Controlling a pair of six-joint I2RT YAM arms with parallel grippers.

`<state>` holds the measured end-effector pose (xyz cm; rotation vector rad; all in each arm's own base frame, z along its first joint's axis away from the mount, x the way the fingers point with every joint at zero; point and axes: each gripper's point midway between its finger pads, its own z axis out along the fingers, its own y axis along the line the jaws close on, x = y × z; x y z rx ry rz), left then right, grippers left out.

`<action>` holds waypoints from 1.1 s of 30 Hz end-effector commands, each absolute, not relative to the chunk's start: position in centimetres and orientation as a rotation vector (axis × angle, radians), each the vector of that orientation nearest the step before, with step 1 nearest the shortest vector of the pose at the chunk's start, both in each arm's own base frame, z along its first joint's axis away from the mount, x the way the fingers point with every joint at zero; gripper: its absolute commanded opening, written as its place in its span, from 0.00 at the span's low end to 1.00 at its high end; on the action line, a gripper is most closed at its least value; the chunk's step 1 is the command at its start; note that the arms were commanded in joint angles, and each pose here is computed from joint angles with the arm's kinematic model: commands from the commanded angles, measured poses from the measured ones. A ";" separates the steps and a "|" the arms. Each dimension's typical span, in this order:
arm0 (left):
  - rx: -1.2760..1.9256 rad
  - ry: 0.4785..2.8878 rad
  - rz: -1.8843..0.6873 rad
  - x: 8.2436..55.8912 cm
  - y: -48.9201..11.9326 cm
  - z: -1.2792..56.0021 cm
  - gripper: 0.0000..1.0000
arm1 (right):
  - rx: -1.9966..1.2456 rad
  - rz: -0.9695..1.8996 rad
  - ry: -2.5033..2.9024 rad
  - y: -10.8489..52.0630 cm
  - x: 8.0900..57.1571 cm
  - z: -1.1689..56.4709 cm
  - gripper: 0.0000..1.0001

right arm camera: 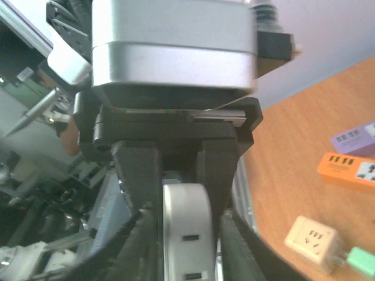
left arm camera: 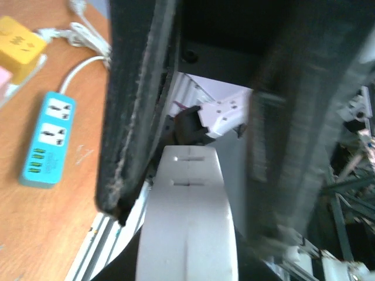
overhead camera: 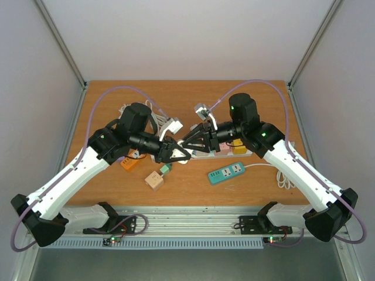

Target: Insert the plug

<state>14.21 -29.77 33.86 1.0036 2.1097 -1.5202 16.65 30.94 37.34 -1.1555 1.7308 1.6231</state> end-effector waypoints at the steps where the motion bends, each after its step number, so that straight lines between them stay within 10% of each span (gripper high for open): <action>1: 0.944 2.153 -1.383 16.0 -29.3 32.6 0.00 | -1.078 1.490 1.778 30.5 17.8 36.8 0.48; 6: 0.984 2.248 -1.102 18.5 -28.4 29.0 0.00 | -0.864 1.310 1.863 28.3 20.5 35.9 0.73; 18: 1.497 2.114 -0.711 24.1 -31.8 24.0 0.00 | 0.203 0.772 2.296 13.8 29.4 26.9 0.75; 33: 1.944 1.845 -0.415 29.2 -39.9 18.0 0.00 | 0.626 0.546 2.424 6.1 28.7 20.0 0.74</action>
